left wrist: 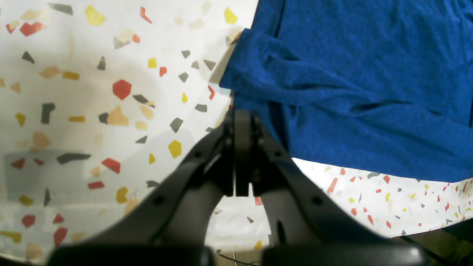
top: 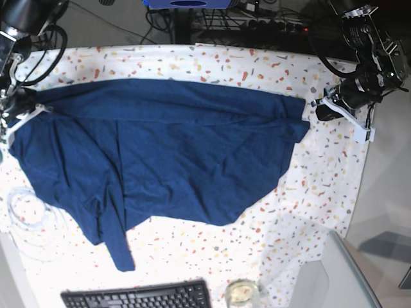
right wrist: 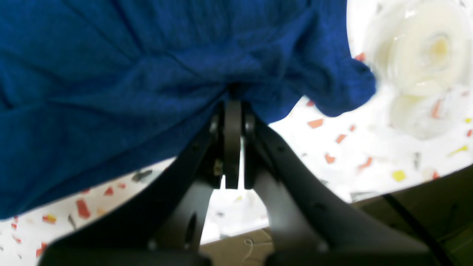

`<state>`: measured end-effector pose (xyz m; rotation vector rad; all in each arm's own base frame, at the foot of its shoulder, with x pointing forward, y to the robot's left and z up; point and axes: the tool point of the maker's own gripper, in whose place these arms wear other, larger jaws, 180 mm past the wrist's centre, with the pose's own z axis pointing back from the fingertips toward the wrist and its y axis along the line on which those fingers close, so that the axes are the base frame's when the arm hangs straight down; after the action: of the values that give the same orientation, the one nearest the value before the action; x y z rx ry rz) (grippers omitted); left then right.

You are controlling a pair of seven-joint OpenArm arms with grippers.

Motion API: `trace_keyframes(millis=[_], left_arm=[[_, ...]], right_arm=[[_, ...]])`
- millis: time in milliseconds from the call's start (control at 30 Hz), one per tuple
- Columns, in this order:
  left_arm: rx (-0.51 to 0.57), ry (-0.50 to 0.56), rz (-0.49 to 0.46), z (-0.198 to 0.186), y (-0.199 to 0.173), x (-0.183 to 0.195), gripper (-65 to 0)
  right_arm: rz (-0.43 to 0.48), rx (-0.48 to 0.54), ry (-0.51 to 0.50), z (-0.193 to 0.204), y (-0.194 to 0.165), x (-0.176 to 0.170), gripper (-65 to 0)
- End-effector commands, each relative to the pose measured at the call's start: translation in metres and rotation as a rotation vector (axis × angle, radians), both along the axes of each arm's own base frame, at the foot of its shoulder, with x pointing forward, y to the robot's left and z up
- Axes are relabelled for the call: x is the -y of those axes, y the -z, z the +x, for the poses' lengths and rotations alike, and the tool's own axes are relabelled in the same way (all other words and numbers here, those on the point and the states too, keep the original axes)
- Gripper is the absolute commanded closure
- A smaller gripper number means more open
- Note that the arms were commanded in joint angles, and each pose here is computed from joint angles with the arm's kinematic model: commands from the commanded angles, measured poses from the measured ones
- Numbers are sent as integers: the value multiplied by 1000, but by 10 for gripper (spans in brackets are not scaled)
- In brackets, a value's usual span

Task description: Layout the t-shirt on the table in an organized manner, then fold the t-shirt properly

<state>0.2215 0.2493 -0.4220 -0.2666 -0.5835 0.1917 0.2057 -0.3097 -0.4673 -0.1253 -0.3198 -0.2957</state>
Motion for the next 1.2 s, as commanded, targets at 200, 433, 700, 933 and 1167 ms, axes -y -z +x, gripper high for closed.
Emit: trace_keyframes(millis=[200, 433, 700, 933, 1167], left_arm=[[21, 6, 33, -3, -8, -12, 0], [52, -5, 65, -10, -9, -23, 0], [40, 125, 96, -27, -6, -23, 0], [89, 177, 107, -56, 0, -34, 0], [132, 229, 68, -78, 13, -16, 0]], right_arm=[[-40, 49, 19, 29, -7, 37, -2], [0, -13, 57, 30, 12, 56, -2], [-5, 18, 57, 36, 13, 58, -2], [-48, 95, 49, 49, -1, 66, 0], [-193, 249, -34, 42, -58, 53, 0]])
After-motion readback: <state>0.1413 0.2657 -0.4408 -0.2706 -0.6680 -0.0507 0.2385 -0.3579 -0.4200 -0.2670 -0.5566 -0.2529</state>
